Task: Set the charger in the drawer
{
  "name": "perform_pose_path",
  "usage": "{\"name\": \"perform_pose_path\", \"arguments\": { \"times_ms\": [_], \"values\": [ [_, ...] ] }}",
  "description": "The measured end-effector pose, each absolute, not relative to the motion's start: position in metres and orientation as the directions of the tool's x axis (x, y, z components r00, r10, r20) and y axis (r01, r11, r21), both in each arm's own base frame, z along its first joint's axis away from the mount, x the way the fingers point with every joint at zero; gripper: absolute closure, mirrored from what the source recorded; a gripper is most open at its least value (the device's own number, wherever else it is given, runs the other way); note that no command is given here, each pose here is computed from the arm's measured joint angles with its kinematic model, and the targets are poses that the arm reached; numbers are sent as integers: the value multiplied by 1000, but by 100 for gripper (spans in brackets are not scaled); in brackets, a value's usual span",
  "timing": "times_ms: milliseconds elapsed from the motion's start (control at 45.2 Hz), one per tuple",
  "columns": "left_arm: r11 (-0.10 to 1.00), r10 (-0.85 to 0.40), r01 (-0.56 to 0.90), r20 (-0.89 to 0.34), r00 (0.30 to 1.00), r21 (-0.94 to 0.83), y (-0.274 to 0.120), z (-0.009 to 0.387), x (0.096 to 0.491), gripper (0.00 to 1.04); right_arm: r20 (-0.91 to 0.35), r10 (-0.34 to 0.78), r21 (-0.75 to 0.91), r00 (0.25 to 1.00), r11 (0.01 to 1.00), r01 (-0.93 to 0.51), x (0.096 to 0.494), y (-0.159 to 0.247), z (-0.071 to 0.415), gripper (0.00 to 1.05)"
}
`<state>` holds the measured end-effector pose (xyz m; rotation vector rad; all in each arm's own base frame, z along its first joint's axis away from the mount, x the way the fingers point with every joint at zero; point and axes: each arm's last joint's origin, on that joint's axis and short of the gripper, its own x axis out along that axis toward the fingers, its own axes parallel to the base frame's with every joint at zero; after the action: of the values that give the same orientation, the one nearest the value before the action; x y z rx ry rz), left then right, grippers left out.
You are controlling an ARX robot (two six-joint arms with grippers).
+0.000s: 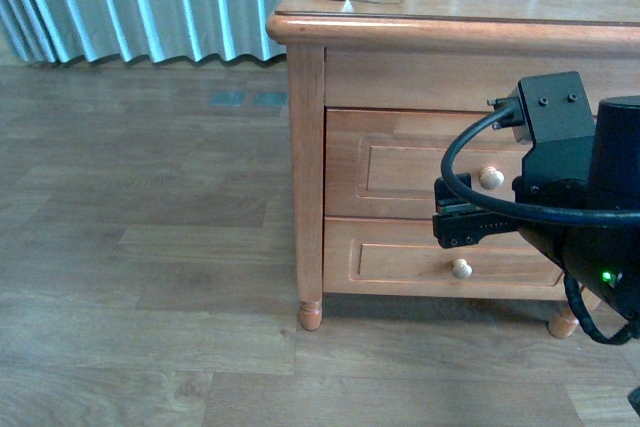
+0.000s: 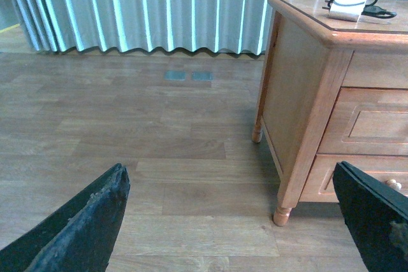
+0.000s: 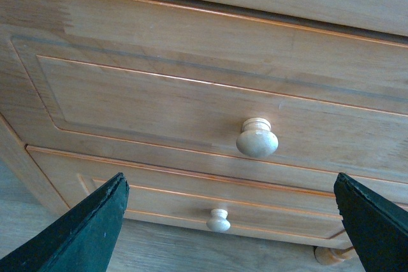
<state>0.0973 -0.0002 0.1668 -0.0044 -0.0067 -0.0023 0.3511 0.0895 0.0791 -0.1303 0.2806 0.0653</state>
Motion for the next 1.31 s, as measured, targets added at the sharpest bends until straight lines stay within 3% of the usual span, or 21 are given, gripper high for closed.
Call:
{"name": "perform_pose_path", "arguments": {
  "times_ms": [1018, 1306],
  "values": [
    [1000, -2, 2, 7, 1000, -4, 0, 167, 97, 6, -259, 37, -120, 965, 990, -70, 399, 102, 63, 8],
    [1000, -2, 2, 7, 1000, -4, 0, 167, 97, 6, -257, -11, -160, 966, 987, -32, 408, 95, 52, 8]
  ]
}}
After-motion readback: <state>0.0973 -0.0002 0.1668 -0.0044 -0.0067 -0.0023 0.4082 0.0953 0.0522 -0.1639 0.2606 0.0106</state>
